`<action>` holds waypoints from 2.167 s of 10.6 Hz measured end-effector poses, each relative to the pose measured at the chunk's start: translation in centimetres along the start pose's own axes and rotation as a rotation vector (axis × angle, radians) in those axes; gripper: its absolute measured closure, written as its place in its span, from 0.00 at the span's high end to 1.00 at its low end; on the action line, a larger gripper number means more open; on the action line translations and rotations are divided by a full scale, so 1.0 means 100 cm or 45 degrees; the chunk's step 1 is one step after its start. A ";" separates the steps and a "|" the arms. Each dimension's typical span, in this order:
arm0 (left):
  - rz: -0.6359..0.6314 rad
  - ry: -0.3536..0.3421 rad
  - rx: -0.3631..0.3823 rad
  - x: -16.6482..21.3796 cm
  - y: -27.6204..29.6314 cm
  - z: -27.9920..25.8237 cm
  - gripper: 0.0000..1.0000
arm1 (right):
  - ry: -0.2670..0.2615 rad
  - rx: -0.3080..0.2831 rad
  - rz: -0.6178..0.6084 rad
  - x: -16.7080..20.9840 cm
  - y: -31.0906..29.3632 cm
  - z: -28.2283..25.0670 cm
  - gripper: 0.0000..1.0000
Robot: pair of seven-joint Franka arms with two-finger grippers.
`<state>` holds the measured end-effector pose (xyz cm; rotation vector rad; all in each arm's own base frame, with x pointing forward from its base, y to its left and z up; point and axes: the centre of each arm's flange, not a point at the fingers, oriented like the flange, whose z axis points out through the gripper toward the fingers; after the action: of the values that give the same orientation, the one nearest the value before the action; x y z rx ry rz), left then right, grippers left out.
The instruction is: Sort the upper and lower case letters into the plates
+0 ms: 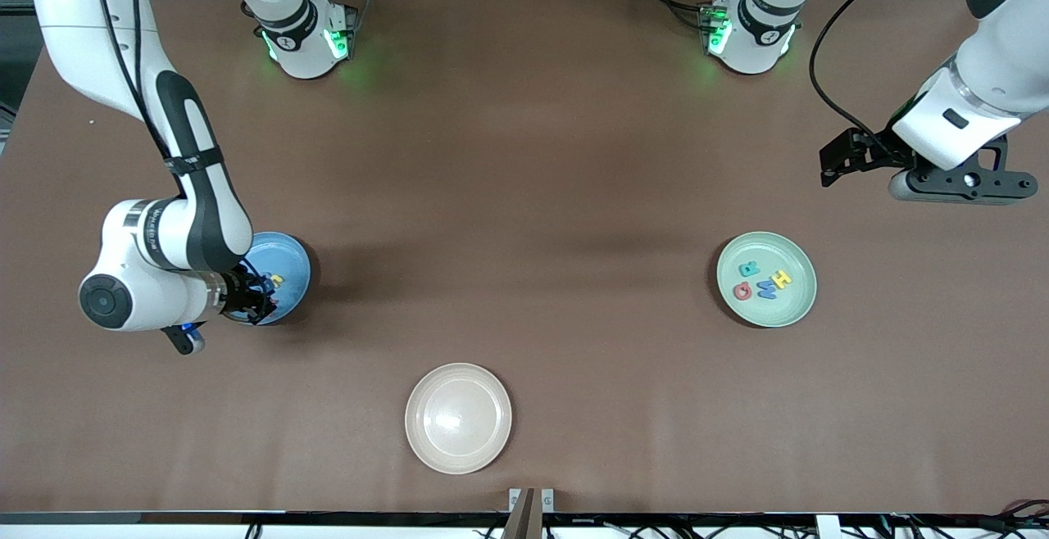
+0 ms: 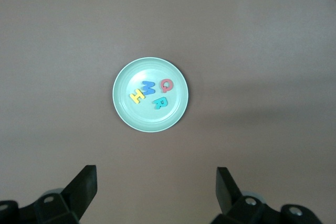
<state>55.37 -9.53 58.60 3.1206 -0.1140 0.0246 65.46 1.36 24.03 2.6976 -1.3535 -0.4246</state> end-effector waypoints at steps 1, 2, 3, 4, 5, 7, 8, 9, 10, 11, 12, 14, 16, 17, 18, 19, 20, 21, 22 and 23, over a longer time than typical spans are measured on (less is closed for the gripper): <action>0.006 -0.002 0.000 0.000 0.003 0.001 1.00 | 0.006 0.000 -0.003 0.002 0.001 0.001 0.53; 0.012 -0.003 0.000 0.000 0.005 0.001 1.00 | 0.012 0.006 -0.011 0.003 0.002 -0.002 0.64; 0.017 -0.004 0.000 -0.001 0.008 0.002 1.00 | 0.019 0.017 -0.020 0.002 0.001 -0.012 0.81; 0.021 -0.005 0.000 -0.001 0.009 0.002 1.00 | 0.025 0.029 -0.040 0.000 0.000 -0.033 0.95; 0.022 -0.006 0.000 -0.001 0.010 0.003 1.00 | 0.040 0.053 -0.075 -0.005 0.000 -0.062 1.00; 0.022 -0.007 0.000 -0.001 0.010 0.003 1.00 | 0.106 0.146 -0.144 -0.023 0.008 -0.131 1.00; 0.022 -0.007 0.000 -0.001 0.010 0.003 1.00 | 0.139 0.192 -0.176 -0.040 0.015 -0.165 1.00; 0.022 -0.004 0.000 -0.001 0.010 0.003 1.00 | 0.172 0.235 -0.220 -0.060 0.021 -0.198 1.00; 0.021 0.001 0.000 -0.001 0.009 0.001 1.00 | 0.212 0.272 -0.308 -0.079 0.031 -0.230 1.00; 0.020 0.008 -0.001 -0.001 0.008 -0.001 1.00 | 0.245 0.289 -0.429 -0.093 0.047 -0.257 1.00; 0.024 0.016 0.006 0.000 0.005 -0.004 1.00 | 0.269 0.283 -0.557 -0.101 0.064 -0.277 1.00; 0.054 0.060 0.038 0.002 -0.008 -0.020 1.00 | 0.301 0.233 -0.757 -0.105 0.096 -0.302 1.00; 0.043 0.103 0.044 0.003 -0.023 -0.038 1.00 | 0.325 0.146 -0.821 -0.109 0.119 -0.316 1.00; 0.032 0.112 0.045 0.002 -0.028 -0.045 1.00 | 0.355 0.096 -0.848 -0.114 0.123 -0.322 1.00; 0.024 0.117 0.045 0.001 -0.032 -0.051 1.00 | 0.382 0.076 -0.877 -0.124 0.119 -0.327 1.00; 0.020 0.117 0.046 -0.001 -0.033 -0.057 1.00 | 0.390 0.075 -0.903 -0.132 0.114 -0.329 1.00; 0.012 0.117 0.045 -0.003 -0.034 -0.061 1.00 | 0.392 0.072 -0.934 -0.135 0.112 -0.329 1.00; -0.004 0.113 0.045 -0.005 -0.034 -0.062 1.00 | 0.392 0.066 -0.972 -0.136 0.112 -0.329 1.00; -0.016 0.108 0.045 -0.006 -0.034 -0.063 1.00 | 0.392 0.055 -1.029 -0.136 0.112 -0.329 1.00; -0.025 0.104 0.045 -0.007 -0.034 -0.063 1.00 | 0.386 0.044 -1.088 -0.134 0.114 -0.328 1.00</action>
<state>54.85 -5.97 64.78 3.1499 -0.0829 0.1549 58.52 3.87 60.54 3.0706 -0.0902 -0.0234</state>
